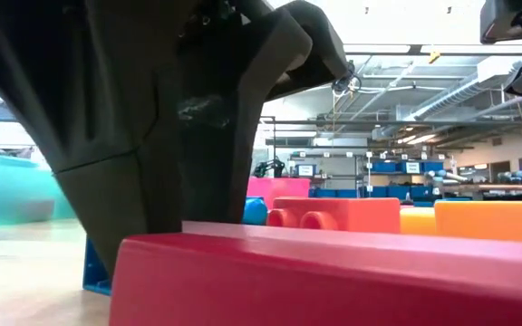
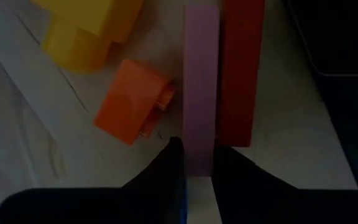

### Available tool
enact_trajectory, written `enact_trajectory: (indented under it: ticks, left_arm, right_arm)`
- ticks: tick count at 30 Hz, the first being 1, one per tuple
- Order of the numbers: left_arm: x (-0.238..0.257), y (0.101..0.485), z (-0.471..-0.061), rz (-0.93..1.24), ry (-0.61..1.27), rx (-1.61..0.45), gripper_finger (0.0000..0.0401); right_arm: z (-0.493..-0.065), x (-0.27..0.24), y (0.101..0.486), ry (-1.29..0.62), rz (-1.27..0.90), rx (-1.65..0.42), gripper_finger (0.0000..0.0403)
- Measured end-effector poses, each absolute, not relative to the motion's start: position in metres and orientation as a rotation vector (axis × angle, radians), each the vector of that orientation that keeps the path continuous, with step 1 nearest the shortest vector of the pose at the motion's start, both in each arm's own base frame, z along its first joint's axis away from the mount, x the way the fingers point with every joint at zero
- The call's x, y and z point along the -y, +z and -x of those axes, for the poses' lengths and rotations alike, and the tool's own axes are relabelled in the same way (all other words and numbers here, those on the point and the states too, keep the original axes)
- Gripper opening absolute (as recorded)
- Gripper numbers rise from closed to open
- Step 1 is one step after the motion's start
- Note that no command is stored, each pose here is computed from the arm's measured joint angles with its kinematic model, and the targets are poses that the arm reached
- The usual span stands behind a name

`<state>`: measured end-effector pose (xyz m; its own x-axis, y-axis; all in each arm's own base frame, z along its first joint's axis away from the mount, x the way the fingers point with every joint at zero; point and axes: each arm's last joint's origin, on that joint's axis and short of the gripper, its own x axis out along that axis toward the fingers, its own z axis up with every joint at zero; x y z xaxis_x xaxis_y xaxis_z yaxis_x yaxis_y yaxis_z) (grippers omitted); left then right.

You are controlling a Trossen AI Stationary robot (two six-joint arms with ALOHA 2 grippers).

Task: Sort blocks by size
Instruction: Put the pink rectangle block into the transparent bin

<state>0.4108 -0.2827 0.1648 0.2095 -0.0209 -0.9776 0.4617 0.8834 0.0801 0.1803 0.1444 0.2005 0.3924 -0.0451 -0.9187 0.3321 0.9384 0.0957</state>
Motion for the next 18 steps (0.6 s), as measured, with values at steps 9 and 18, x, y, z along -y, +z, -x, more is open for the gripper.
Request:
enact_trajectory:
  ticks: [9, 18]
  left_arm:
    - [0.276, 0.181, -0.412, -0.402, -0.316, -1.351, 0.0065]
    - [0.265, 0.235, -0.405, -0.315, -0.254, -1.287, 0.0064]
  right_arm:
    - [-0.180, -0.144, 0.200, -0.242, -0.281, -1.147, 0.0236]
    - [-0.180, -0.144, 0.200, -0.240, -0.272, -1.145, 0.0236]
